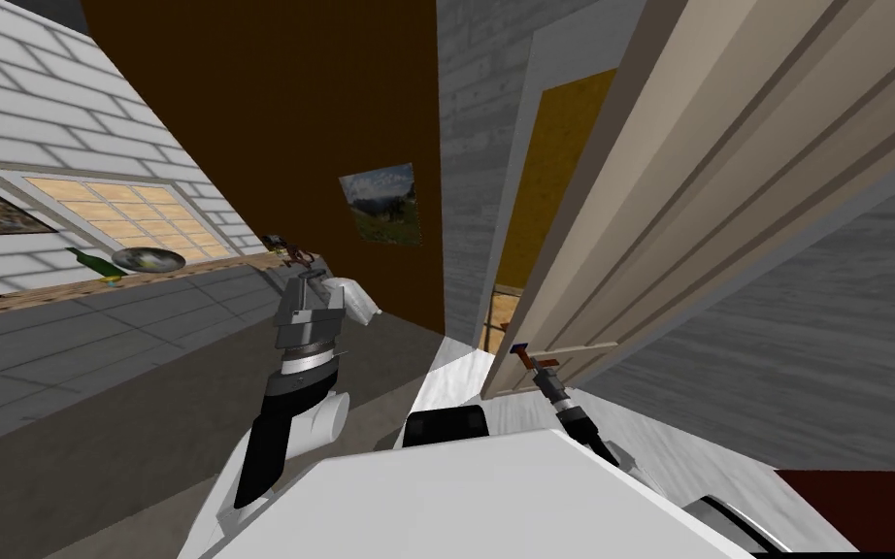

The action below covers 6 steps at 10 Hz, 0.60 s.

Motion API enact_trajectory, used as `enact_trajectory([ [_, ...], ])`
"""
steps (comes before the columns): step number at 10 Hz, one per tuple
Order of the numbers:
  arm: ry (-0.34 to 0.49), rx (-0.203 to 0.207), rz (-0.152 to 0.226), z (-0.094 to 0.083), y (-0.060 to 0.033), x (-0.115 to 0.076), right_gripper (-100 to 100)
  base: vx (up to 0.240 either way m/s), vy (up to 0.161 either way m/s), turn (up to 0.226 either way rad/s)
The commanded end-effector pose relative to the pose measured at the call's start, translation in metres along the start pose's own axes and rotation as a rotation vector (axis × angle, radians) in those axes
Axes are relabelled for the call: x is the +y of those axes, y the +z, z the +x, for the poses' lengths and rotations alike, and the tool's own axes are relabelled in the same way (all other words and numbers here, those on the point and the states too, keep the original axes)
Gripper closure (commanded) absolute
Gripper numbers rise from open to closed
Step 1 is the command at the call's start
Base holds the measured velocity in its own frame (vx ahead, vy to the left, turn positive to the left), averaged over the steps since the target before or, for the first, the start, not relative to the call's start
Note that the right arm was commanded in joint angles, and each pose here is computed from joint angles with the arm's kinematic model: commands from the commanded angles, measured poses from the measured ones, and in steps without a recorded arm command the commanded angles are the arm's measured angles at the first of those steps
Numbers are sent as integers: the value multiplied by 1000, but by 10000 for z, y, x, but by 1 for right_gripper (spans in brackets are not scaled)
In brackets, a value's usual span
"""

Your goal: Pull the door open

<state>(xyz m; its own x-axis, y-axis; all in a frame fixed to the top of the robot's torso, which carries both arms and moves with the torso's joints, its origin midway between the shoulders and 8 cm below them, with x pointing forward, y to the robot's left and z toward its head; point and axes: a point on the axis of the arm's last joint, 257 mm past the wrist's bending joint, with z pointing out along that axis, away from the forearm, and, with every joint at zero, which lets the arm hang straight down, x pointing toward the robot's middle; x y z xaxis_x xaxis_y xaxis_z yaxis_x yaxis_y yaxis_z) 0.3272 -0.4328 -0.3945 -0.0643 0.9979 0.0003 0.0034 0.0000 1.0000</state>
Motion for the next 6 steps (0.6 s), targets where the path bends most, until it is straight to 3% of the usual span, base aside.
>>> enact_trajectory([
  [1,0,7,-1,-7,-82,0,100,-146,-70,140],
  [4,0,21,-3,-31,-250,14,100,-190,-76,154],
  [6,4,28,-1,74,-138,-22,100,-131,-23,43],
])
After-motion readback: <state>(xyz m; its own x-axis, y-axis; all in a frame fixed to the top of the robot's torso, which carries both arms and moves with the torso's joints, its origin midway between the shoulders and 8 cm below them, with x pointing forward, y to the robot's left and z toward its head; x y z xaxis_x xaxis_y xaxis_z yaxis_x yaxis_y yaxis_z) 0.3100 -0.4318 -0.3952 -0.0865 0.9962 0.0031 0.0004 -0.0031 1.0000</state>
